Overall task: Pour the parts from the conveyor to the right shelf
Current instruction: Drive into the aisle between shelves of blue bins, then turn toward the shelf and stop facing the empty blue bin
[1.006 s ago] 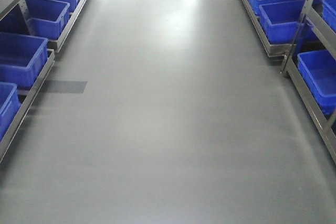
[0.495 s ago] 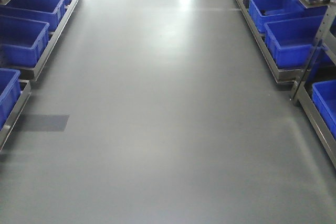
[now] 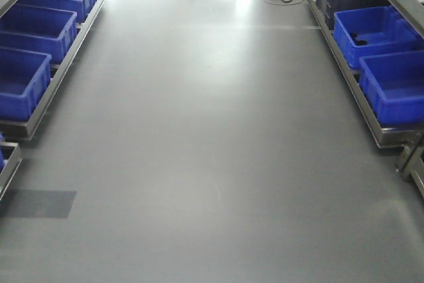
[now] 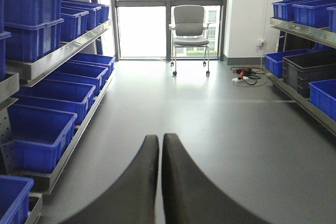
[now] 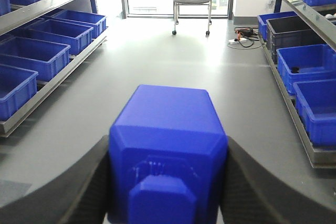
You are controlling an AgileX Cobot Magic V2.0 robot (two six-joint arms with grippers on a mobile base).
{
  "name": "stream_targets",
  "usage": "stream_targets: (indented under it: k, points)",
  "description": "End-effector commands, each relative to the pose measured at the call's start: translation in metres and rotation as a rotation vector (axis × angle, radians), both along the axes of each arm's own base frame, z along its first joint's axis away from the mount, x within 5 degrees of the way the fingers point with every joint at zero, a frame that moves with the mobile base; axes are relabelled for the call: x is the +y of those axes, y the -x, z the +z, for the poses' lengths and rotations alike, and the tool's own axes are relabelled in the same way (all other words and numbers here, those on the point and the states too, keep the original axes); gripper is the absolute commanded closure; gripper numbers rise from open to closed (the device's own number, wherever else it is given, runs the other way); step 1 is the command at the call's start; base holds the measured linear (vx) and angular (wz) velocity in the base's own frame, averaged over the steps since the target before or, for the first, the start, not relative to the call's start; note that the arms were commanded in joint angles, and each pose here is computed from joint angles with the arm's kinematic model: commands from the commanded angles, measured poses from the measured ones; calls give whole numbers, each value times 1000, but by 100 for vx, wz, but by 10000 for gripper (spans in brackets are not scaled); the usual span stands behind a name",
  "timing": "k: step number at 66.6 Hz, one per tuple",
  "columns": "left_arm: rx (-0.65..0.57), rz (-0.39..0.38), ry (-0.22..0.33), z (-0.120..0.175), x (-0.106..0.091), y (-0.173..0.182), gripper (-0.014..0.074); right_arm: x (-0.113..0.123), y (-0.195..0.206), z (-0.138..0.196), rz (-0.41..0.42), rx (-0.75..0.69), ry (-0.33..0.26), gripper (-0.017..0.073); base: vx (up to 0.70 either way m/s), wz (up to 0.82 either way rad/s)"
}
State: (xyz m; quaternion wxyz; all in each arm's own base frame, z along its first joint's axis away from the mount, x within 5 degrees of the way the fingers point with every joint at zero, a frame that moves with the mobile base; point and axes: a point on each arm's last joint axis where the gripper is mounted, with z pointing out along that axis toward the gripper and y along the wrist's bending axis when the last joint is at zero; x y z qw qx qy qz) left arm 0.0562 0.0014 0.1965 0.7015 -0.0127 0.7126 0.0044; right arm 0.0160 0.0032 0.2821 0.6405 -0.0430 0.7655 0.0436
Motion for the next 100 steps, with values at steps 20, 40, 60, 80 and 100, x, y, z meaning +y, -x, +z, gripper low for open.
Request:
stream_targets:
  k: [20, 40, 60, 80, 100]
  points:
    - [-98, -11, 12, 14, -1, 2, 600, 0, -1, 14, -6, -84, -3, 564, 51, 9]
    - [-98, -11, 12, 14, -1, 2, 600, 0, -1, 14, -6, -84, -3, 564, 39, 49]
    - [-98, -11, 12, 14, -1, 2, 600, 0, -1, 14, -6, -84, -3, 564, 27, 86]
    - [-98, -11, 12, 14, -1, 2, 600, 0, -1, 14, -6, -84, -3, 564, 21, 82]
    - [-98, -11, 12, 14, -1, 2, 600, 0, -1, 14, -6, -84, -3, 564, 19, 77]
